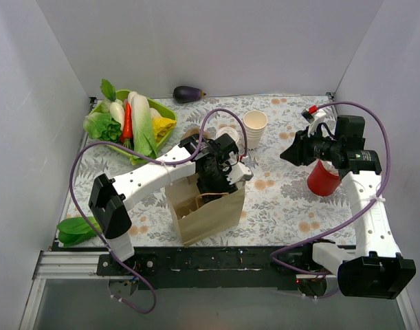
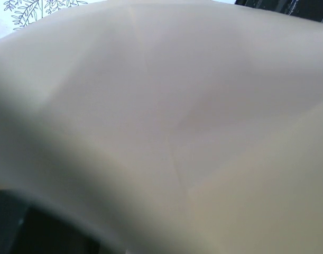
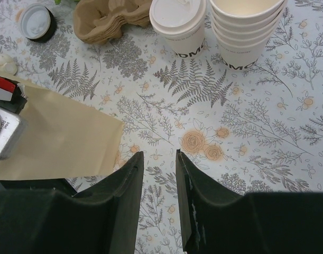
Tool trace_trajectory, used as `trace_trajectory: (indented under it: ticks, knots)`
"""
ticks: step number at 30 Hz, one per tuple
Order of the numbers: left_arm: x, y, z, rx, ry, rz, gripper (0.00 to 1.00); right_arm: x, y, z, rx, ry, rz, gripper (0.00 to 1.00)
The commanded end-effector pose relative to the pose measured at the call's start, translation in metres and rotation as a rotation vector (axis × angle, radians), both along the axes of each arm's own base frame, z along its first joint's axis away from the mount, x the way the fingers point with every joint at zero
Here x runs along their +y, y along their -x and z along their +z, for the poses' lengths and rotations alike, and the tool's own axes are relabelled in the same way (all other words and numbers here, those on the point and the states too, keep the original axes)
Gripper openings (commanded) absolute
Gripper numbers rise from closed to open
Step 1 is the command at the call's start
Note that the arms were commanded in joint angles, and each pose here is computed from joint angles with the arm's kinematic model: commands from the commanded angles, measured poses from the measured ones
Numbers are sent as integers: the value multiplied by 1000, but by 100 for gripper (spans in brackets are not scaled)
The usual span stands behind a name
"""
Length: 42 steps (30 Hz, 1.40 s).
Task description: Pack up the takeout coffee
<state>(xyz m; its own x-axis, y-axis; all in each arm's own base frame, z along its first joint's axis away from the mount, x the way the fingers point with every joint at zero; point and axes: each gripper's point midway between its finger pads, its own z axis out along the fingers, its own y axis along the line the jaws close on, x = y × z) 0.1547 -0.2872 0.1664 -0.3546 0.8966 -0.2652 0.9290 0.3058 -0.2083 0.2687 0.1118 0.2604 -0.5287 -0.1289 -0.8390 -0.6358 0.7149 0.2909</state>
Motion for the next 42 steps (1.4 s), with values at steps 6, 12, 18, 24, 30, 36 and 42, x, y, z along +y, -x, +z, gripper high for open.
trace_trajectory:
  ticks: [6, 12, 18, 24, 30, 36, 42]
  knots:
    - [11, 12, 12, 13, -8, 3, 41, -1, -5, 12, -58, 11, 9, 39]
    - [11, 11, 19, -2, 12, 7, 59, -1, -4, 11, -54, 11, 11, 39]
    - [9, 11, 23, -5, 26, 9, 61, -1, -4, 10, -52, 8, 8, 39]
    - [-5, 3, 50, -56, 121, -34, 66, -1, -2, 13, -60, 10, 7, 39]
    - [-37, -12, 126, -239, 425, -142, 82, 0, -3, 15, -58, 5, 10, 39]
    - [-44, -33, 200, -458, 625, -66, 92, 0, -7, 20, -54, 0, 8, 39]
    - [30, -94, 226, -629, 563, 229, 95, 2, -11, 18, -39, -19, 1, 39]
